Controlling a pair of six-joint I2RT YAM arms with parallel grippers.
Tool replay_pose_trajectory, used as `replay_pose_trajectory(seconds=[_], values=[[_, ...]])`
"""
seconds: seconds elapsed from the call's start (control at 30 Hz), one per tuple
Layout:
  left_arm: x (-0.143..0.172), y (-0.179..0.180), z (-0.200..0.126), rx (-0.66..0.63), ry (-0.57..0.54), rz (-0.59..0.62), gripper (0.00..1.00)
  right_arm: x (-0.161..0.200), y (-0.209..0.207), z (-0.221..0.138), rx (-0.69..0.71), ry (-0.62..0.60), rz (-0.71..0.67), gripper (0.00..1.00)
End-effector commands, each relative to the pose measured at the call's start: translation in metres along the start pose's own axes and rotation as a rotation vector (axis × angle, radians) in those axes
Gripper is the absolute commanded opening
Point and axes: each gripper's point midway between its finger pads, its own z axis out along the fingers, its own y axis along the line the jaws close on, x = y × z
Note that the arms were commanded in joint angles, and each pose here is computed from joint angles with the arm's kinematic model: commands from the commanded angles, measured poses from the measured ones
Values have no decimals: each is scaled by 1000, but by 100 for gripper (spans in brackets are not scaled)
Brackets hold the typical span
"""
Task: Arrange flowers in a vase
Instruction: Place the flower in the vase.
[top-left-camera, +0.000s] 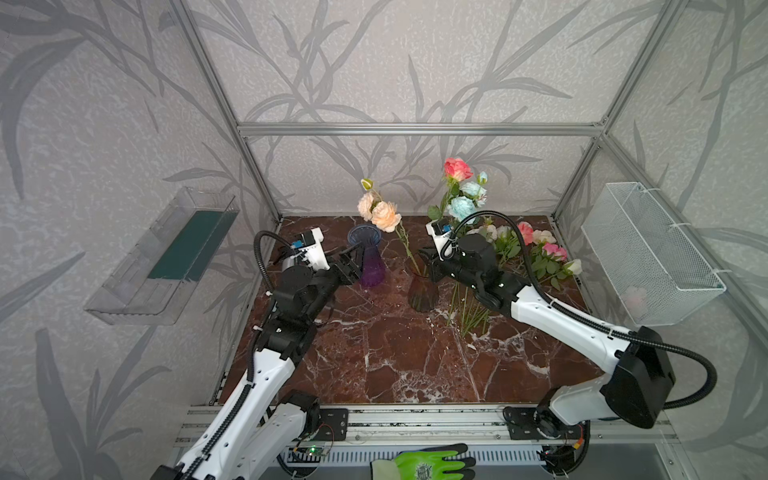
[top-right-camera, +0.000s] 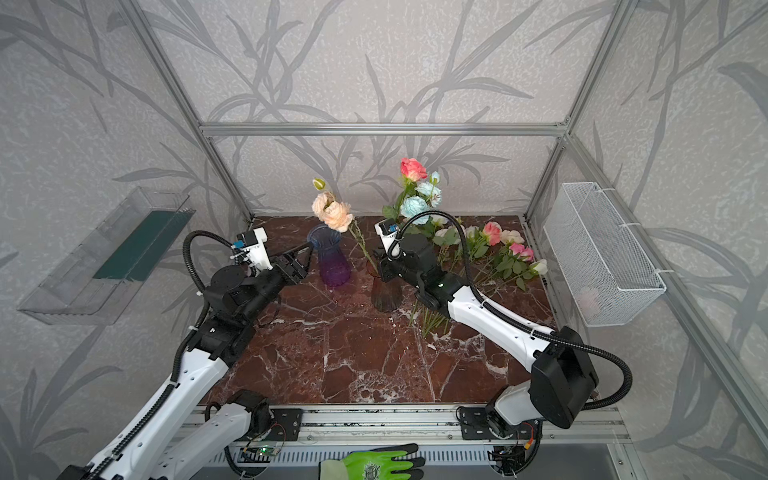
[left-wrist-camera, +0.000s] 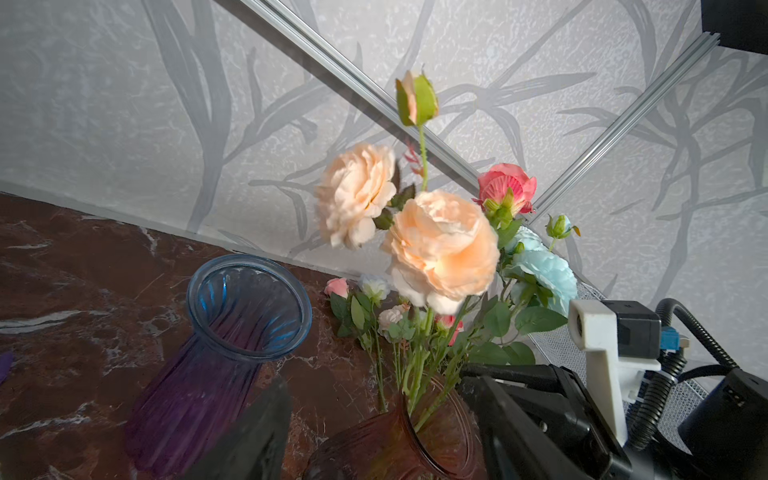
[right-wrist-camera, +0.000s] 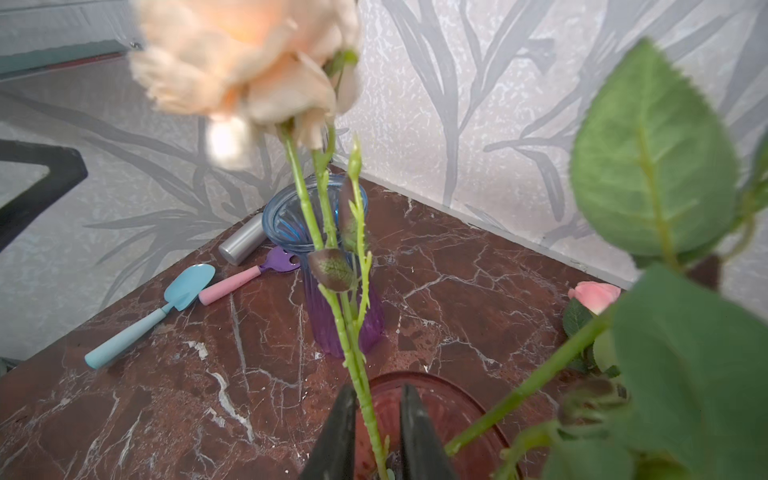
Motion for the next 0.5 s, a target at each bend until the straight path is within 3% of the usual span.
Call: replay_pose_trajectory(seconds=[0.0,0.33,0.47], values=[[-4,-3,-1,22,-19,-9,72,-38,1,-21,7,-123,23,24],[-1,-5,3,39,-3,-9,72,-65,19,-60,-37,-191,34,24],[4,-16,5,93,28,-12,71,-60,17,-83,-29,-172,61,24]])
